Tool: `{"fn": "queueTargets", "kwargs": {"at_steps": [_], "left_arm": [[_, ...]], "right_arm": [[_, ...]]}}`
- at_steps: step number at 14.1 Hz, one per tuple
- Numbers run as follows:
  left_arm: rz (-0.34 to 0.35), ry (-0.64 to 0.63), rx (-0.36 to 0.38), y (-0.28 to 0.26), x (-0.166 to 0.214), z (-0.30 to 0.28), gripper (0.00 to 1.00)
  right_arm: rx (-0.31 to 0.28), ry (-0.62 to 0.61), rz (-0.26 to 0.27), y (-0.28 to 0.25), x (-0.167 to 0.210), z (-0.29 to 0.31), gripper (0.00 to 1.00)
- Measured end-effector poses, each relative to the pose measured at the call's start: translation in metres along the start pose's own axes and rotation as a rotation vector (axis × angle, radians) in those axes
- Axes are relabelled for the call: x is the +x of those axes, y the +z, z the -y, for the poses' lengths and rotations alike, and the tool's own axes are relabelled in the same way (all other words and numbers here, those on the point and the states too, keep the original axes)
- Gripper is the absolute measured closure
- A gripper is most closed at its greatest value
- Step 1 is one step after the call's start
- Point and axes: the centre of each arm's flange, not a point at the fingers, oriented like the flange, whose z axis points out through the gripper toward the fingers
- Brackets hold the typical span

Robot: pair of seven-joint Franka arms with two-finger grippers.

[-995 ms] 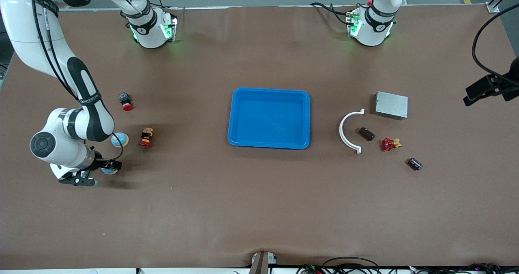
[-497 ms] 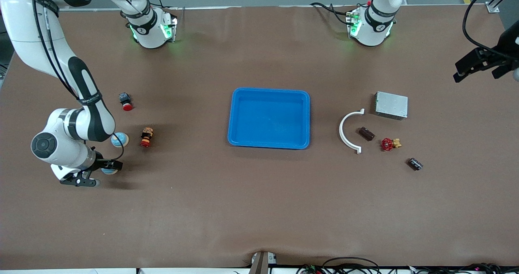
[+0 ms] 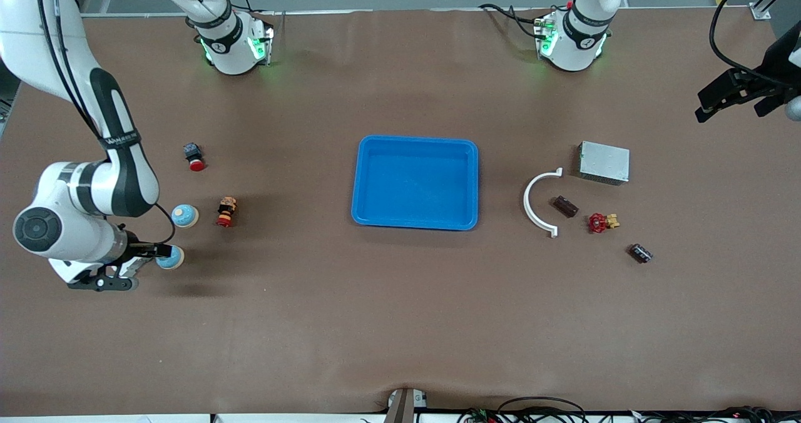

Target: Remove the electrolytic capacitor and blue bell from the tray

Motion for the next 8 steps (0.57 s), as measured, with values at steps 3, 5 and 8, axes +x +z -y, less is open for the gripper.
{"fn": "queueTargets", "kwargs": {"at_steps": [3,5,8], "left_arm": [[0.002,0.013,0.001,0.001,-0.001,-0.008,0.00],[0.003,0.013,0.001,0.001,-0.001,-0.008,0.00],[0.002,0.013,0.001,0.001,-0.002,-0.008,0.00]], "right_arm": [[-0.012,-0.009,0.059,-0.061,-0.011,0.007,0.00],[0.008,-0.009,0.043,-0.106,-0.020,0.016,0.00],[0.074,0.017,0.021,-0.160,-0.041,0.015,0.00]]}}
